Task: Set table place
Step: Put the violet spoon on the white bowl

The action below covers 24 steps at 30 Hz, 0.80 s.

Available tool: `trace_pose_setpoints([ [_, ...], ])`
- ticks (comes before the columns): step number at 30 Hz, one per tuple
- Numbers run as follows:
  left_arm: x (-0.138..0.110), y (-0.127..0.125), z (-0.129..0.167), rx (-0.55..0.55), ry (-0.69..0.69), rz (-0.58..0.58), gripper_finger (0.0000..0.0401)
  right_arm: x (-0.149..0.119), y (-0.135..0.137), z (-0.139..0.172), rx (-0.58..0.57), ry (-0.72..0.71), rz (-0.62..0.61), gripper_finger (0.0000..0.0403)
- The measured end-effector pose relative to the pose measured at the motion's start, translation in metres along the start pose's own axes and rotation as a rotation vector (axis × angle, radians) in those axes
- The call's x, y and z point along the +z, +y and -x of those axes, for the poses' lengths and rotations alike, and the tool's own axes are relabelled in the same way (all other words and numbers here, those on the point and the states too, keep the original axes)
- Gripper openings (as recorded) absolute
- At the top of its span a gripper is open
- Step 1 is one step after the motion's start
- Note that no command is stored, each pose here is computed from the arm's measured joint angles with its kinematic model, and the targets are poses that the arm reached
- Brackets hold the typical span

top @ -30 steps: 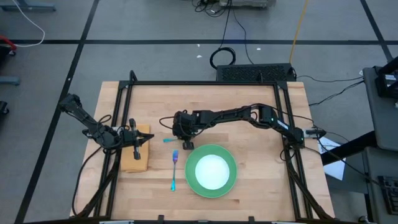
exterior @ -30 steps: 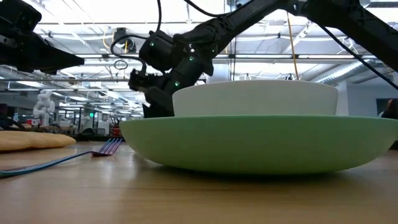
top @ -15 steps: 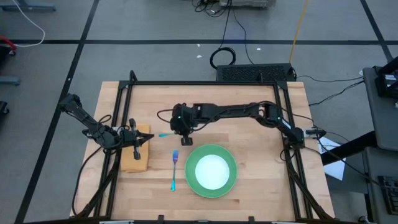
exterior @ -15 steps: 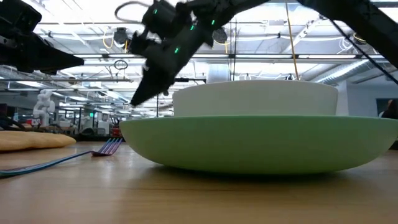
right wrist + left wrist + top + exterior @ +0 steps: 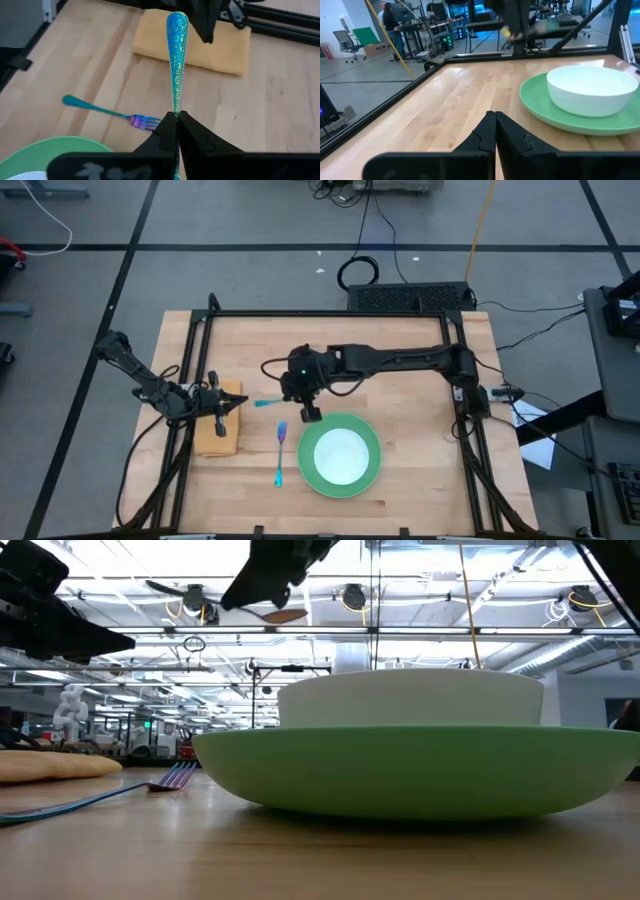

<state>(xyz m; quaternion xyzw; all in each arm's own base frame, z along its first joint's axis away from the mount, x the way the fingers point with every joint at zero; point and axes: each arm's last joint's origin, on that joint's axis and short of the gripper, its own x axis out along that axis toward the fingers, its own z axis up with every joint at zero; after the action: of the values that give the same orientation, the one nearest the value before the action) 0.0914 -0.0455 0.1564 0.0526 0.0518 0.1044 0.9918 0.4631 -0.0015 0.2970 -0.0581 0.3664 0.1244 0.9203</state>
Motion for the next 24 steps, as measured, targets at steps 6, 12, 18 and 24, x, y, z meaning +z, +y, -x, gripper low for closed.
trace_pose_setpoints([
  [6, -0.001, 0.0, 0.0, -0.003, 0.004, 0.005, 0.001, 0.006, 0.02, 0.019, -0.011, 0.022, -0.029, 0.0],
  [12, -0.001, 0.0, 0.0, -0.004, 0.005, 0.007, 0.001, 0.008, 0.038, 0.024, 0.017, 0.048, -0.05, 0.0],
  [18, -0.001, 0.0, 0.0, -0.004, 0.006, 0.006, 0.001, 0.009, 0.055, 0.022, -0.013, 0.064, -0.043, 0.0],
  [24, -0.001, 0.0, 0.0, -0.005, 0.007, 0.01, 0.001, 0.013, 0.066, 0.03, -0.064, 0.059, 0.003, 0.0],
])
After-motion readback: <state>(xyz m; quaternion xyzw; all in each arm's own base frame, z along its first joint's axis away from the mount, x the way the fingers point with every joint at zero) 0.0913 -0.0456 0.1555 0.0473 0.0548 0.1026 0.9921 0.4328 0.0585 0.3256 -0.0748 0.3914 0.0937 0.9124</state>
